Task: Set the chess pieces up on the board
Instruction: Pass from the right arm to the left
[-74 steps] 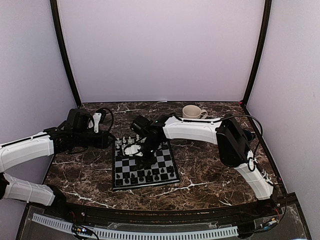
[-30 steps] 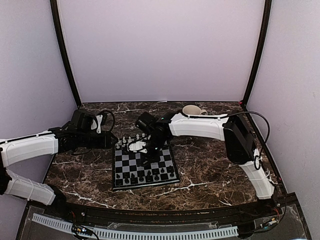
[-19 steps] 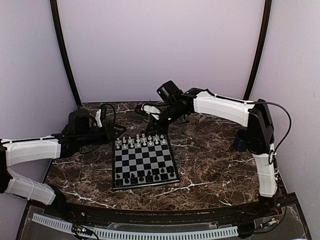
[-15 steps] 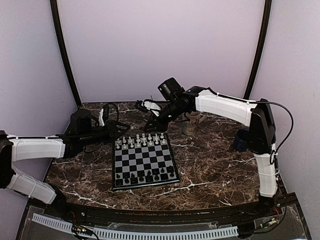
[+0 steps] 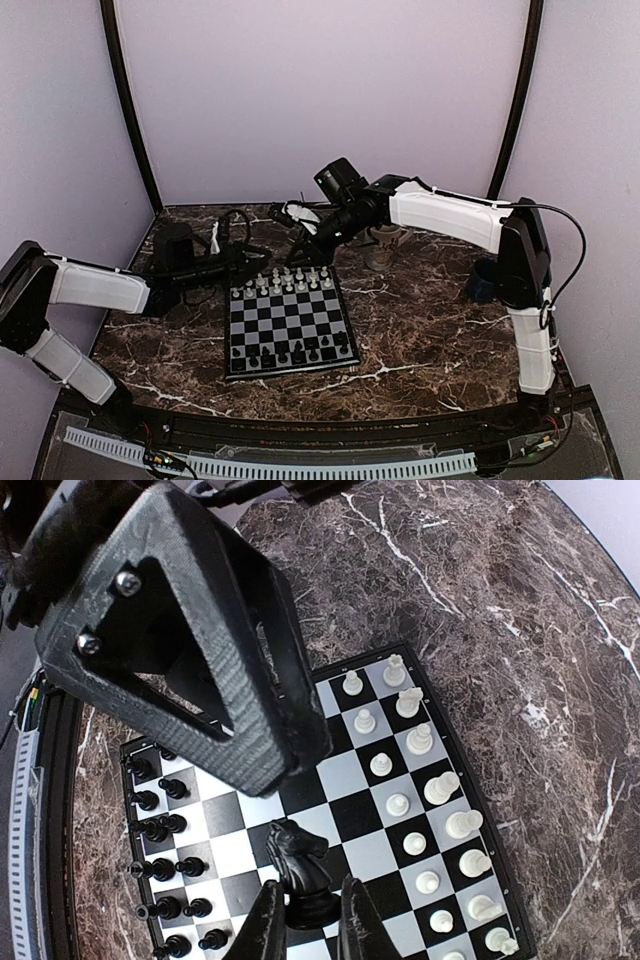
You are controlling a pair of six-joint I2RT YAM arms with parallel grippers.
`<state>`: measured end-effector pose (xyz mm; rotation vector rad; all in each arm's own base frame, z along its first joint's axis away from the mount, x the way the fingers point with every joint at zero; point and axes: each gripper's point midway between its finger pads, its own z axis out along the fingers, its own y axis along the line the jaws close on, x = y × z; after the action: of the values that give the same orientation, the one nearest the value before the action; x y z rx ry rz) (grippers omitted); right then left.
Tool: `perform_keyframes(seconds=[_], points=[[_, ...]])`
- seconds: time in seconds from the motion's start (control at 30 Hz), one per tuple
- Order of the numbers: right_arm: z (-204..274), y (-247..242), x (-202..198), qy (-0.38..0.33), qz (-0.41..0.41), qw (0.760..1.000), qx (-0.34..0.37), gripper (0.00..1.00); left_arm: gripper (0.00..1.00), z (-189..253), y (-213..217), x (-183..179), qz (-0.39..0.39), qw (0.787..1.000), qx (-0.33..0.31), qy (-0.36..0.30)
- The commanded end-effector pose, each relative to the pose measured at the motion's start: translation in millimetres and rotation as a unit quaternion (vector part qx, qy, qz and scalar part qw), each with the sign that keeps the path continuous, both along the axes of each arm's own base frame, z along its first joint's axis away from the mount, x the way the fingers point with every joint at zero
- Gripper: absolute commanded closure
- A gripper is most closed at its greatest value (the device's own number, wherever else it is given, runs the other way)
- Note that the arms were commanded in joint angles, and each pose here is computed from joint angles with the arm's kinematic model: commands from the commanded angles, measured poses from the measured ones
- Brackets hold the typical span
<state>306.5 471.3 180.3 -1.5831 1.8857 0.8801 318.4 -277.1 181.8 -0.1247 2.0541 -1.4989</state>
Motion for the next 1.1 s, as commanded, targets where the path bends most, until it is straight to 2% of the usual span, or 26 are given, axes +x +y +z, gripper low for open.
perform_keyframes(seconds=[0.0,0.3,0.73,0.9,1.07], points=[[16.9,3.8,-3.6,-0.005,0.004,1.0,0.022,0.85,0.66,20.0,-12.3,0.6,-0.024,0.999,-0.04,-0.015],[14.0,1.9,-3.0,-0.007,0.001,1.0,0.016,0.84,0.67,20.3,-28.5,-1.3,-0.052,0.997,-0.063,-0.011],[12.1,0.7,-3.7,-0.01,0.003,1.0,0.014,0.84,0.91,20.4,-35.5,-1.5,-0.063,0.995,-0.078,-0.015],[16.9,-12.4,-9.7,-0.012,0.006,1.0,0.009,0.74,0.98,22.8,-36.4,-0.6,-0.067,0.995,-0.069,-0.029],[19.8,-52.5,-13.2,0.002,0.0,1.0,0.012,0.67,1.0,27.9,-41.3,-0.9,-0.092,0.993,-0.011,-0.068]])
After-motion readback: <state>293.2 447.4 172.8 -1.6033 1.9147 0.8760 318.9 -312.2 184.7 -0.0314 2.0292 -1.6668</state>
